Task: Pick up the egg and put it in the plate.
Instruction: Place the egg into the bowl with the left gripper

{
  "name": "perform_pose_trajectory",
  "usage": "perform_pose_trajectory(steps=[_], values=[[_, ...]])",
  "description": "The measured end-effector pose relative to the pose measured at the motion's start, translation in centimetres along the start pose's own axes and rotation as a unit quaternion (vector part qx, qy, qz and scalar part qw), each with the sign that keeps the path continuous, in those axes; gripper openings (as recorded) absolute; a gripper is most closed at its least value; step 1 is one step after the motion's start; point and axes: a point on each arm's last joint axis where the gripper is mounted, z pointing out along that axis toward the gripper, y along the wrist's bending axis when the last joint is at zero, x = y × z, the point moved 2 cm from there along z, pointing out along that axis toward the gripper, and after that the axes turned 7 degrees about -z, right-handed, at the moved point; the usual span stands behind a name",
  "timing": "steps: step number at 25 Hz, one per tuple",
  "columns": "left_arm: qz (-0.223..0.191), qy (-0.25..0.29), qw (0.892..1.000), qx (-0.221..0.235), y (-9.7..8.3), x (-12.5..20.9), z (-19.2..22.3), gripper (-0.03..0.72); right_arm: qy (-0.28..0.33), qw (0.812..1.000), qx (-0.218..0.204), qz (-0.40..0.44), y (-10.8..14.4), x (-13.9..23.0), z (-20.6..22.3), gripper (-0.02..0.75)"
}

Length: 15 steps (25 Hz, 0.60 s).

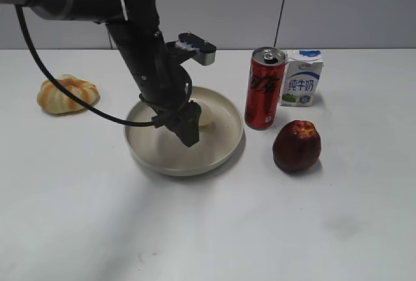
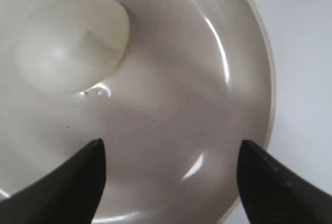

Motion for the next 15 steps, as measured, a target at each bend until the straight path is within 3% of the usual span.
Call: perform_pose_trajectory(steps=[4, 7, 10, 15], values=[[0.005, -0.012, 1.000, -0.026, 0.2, 0.0, -2.4, 0.582, 0.000, 1.000, 0.000, 0.000, 0.0, 0.0, 0.0, 0.457], [-0.022, -0.037, 0.996, -0.073, 1.4, 0.4, -6.3, 0.582, 0.000, 1.000, 0.000, 0.000, 0.0, 0.0, 0.0, 0.457], [-0.103, -0.057, 0.986, -0.118, 3.7, 2.1, -10.3, 0.576, 0.000, 1.000, 0.000, 0.000, 0.0, 0.0, 0.0, 0.457], [-0.249, -0.069, 0.955, -0.144, 7.3, 6.6, -15.7, 0.568, 0.000, 1.000, 0.000, 0.000, 0.0, 0.0, 0.0, 0.458]])
